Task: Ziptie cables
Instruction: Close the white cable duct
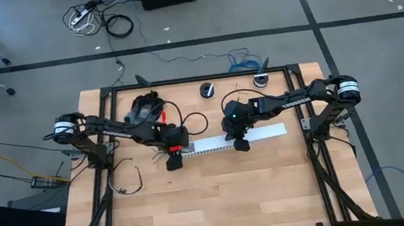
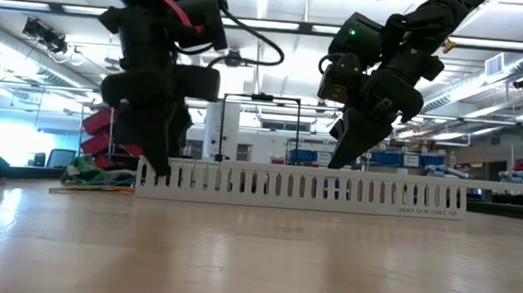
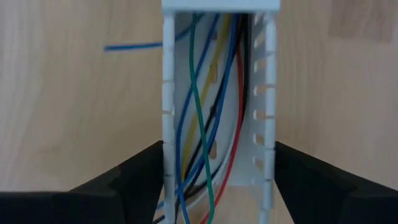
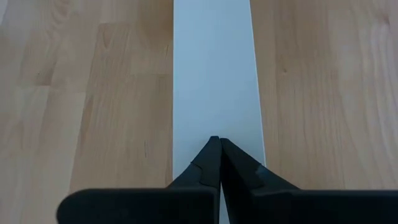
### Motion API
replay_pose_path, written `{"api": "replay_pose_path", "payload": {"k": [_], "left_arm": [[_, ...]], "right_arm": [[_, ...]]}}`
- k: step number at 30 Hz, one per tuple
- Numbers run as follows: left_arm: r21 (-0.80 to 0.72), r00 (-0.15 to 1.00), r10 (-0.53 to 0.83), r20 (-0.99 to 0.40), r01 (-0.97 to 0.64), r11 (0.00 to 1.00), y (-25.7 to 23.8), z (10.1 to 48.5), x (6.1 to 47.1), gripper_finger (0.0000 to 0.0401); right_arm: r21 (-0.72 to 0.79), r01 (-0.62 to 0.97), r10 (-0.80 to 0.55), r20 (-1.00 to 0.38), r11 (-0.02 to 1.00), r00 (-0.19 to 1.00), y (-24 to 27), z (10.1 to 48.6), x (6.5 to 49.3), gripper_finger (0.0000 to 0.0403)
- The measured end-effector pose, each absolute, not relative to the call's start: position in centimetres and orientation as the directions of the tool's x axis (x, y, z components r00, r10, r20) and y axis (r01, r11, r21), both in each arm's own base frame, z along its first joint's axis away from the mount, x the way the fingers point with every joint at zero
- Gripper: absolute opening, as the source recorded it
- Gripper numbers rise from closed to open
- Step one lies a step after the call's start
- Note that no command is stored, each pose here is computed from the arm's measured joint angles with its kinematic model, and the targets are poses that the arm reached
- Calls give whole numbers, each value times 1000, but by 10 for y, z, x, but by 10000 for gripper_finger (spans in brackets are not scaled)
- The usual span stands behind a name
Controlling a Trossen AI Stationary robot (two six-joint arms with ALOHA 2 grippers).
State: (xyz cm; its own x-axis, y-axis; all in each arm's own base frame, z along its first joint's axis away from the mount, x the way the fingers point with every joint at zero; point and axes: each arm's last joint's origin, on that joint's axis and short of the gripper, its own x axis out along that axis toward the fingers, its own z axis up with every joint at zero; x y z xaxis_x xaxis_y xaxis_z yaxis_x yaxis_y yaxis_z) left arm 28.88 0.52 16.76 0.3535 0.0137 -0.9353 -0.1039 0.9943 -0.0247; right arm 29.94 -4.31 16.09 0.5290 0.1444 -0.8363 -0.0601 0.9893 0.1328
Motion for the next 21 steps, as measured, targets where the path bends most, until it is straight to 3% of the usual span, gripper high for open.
{"api": "replay_pose_path", "payload": {"k": [9, 21], "left_arm": [[-32, 311, 4, -950, -109, 993, 5, 153, 293, 273], [-33, 359, 4, -933, -95, 995, 5, 154, 298, 249]], "right_arm": [[134, -65, 148, -833, 989, 533, -43, 161, 300, 0], [143, -80, 163, -812, 986, 560, -43, 162, 302, 0]]}}
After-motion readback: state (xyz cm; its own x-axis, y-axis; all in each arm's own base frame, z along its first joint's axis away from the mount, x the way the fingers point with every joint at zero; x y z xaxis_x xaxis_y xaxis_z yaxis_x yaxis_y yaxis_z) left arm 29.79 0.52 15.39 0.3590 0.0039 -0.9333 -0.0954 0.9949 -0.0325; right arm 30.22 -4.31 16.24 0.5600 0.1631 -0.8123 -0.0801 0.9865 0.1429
